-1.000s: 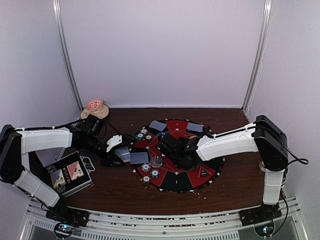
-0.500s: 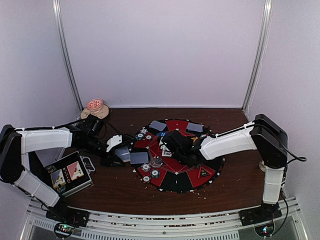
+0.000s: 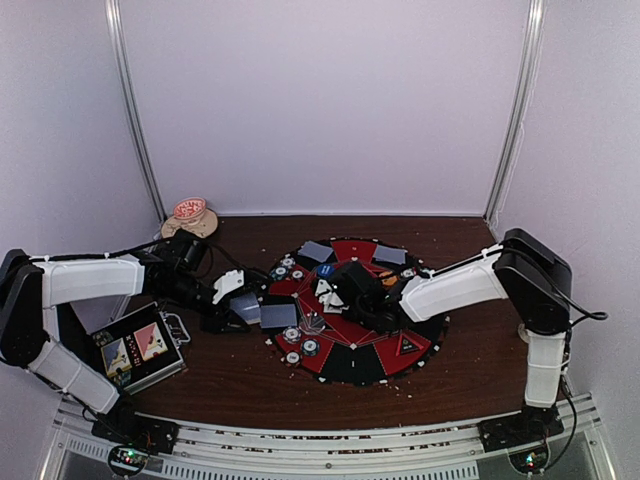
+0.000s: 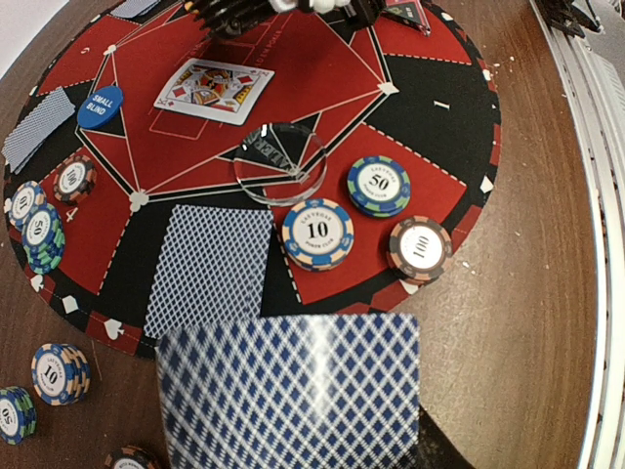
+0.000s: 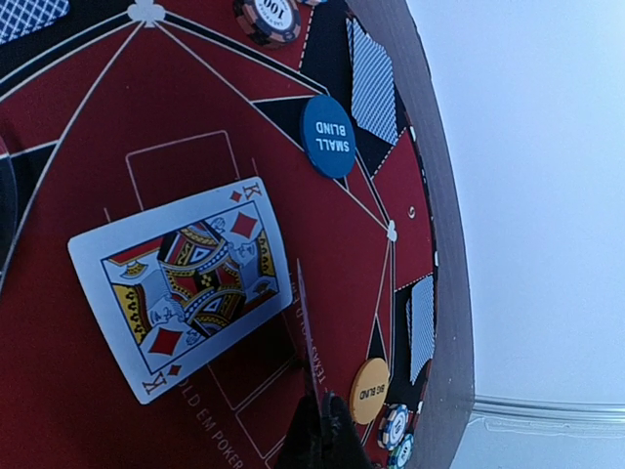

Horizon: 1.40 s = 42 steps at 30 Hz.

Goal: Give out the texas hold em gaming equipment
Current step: Flop the poker card in the community card area.

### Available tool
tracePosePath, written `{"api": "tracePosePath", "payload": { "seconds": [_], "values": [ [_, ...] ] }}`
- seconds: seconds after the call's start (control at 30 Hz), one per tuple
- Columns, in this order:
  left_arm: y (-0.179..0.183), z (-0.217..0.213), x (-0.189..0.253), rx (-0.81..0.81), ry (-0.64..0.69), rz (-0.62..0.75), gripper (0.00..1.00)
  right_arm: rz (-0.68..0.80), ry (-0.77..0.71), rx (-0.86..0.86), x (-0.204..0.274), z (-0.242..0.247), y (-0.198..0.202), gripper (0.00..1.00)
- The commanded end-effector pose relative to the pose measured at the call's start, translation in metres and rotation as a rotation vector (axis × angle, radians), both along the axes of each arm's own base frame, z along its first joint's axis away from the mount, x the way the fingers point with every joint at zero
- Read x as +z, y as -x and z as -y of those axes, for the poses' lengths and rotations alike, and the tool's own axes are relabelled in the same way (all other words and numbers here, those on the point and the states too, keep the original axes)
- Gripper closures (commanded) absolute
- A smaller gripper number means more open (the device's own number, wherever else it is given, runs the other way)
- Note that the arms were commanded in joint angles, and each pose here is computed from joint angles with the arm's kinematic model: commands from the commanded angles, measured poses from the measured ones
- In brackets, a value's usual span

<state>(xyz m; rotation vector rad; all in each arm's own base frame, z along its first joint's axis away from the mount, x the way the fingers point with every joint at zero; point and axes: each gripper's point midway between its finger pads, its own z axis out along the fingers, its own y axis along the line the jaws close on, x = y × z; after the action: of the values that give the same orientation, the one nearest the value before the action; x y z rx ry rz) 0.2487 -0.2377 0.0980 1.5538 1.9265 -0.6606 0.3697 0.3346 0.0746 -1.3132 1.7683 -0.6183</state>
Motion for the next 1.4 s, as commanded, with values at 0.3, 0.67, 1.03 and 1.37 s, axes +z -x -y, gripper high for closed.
{"api": "tracePosePath", "payload": {
  "seconds": [0.3,0.67,1.03,1.37],
  "values": [
    [-0.002,0.005,0.01,-0.022,0.033,0.035,0.55,-0.072,0.005,0.047,-0.027,-0.015,0.005,1.0],
    [-0.002,0.005,0.011,-0.019,0.034,0.037,0.55,-0.109,-0.007,0.079,-0.025,-0.023,0.016,0.91],
    [-0.002,0.005,0.011,-0.02,0.034,0.036,0.55,-0.136,-0.01,0.093,-0.021,-0.026,0.027,0.78],
    [-0.002,0.005,0.011,-0.02,0.033,0.038,0.54,-0.141,-0.021,0.106,-0.008,-0.031,0.04,0.7]
  ]
}}
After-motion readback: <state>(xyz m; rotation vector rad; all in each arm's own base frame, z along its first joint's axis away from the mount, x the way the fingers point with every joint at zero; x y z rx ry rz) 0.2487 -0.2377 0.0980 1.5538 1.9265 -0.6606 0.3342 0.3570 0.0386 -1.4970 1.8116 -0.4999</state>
